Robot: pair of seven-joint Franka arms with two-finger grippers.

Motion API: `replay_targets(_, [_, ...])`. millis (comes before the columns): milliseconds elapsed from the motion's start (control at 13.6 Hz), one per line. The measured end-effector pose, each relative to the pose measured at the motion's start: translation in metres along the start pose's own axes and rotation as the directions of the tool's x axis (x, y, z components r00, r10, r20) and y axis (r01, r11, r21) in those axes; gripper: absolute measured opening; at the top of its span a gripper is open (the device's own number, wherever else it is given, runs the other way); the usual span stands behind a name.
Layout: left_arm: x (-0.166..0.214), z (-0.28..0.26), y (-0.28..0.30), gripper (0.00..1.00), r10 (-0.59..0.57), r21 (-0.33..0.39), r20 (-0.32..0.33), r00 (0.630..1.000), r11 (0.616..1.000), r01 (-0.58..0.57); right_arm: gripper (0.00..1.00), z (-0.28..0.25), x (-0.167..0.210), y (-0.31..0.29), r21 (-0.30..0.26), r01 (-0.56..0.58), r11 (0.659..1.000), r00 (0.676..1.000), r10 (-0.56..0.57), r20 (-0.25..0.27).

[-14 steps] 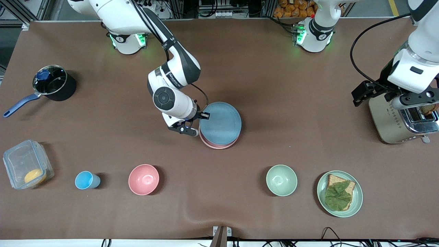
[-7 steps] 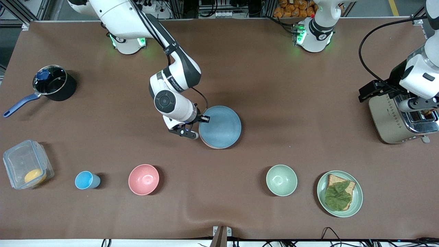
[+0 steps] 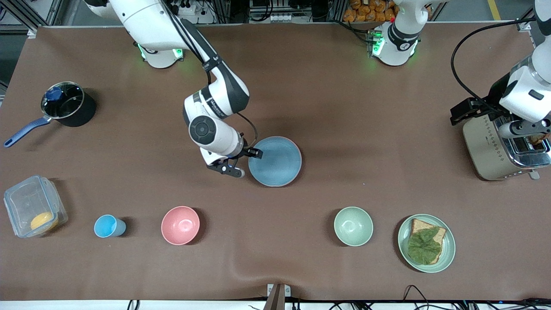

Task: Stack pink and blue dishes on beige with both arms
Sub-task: 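Open the right gripper and draw it back from the plate stack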

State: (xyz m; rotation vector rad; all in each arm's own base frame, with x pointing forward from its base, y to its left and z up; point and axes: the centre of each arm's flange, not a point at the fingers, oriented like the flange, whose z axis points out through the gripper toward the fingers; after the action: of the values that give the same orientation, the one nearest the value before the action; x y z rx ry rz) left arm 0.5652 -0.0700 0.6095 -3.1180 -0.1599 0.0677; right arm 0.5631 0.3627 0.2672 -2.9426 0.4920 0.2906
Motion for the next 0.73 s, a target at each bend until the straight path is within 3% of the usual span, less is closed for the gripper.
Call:
replay_targets(73, [0.0,-0.001,0.0,1.0,0.001,0.0,-0.001,1.0,1.0,-0.001,1.0,-0.011,0.017,0.016,-0.009,0.004,1.0,1.0,-0.004,-0.004])
replay_targets(366, [-0.001,-0.004,0.001,1.0,0.001,0.0,-0.005,1.0,1.0,-0.001,1.0,-0.056,0.083,0.112,0.002,0.064,0.998,0.998,-0.064,0.007])
replay_targets(733, [-0.002,-0.004,-0.001,1.0,0.001,0.001,-0.002,1.0,1.0,-0.001,1.0,-0.051,0.066,0.182,0.02,0.163,0.986,0.983,-0.16,-0.091])
